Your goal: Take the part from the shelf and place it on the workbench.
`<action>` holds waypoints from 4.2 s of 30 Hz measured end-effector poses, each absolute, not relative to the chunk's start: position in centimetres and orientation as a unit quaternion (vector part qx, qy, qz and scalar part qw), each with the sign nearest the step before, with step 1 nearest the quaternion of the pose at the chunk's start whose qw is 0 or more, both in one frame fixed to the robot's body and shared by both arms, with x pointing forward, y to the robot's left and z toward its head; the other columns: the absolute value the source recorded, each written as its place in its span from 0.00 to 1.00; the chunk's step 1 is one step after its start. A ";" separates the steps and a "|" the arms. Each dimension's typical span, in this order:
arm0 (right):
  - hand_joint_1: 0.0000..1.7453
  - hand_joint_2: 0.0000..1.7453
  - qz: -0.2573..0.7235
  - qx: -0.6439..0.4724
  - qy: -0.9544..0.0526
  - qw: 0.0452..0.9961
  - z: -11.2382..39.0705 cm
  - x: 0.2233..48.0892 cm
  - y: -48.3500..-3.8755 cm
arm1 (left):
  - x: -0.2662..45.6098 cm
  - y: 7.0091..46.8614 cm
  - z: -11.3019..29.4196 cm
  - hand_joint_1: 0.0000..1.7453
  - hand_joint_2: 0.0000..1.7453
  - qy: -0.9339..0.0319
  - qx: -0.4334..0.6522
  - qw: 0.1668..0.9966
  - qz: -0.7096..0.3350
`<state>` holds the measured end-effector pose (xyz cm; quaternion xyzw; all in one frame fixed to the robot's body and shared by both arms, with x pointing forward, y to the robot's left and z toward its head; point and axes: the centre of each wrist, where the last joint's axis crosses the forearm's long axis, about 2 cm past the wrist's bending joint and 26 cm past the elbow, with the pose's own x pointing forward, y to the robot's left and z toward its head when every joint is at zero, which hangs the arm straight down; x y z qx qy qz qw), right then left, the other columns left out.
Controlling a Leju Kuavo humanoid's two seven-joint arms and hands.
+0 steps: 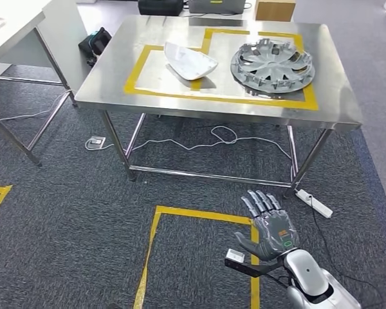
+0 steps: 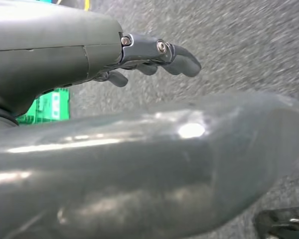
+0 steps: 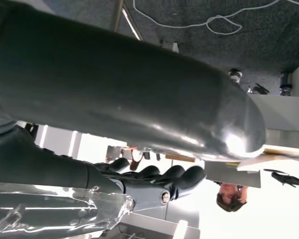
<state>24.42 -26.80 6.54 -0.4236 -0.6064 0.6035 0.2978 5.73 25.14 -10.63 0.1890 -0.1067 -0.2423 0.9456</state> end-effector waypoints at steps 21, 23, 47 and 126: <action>0.00 0.00 0.610 -0.453 -0.587 0.279 5.9 24.9 -27.2 | 5.6 25.1 -10.7 0.00 0.00 -0.071 0.182 0.950 -0.243; 0.00 0.00 0.608 -0.458 -0.587 0.276 5.9 25.1 -27.2 | 5.7 25.1 -10.7 0.00 0.00 -0.072 0.181 0.950 -0.243; 0.00 0.00 0.598 -0.484 -0.570 0.289 4.9 24.5 -27.6 | 5.6 25.1 -10.7 0.00 0.00 -0.071 0.178 0.951 -0.243; 0.00 0.00 0.233 -0.430 -0.091 0.867 -10.0 4.5 -27.0 | 6.4 28.0 -8.9 0.00 0.00 -0.089 0.470 0.873 -0.101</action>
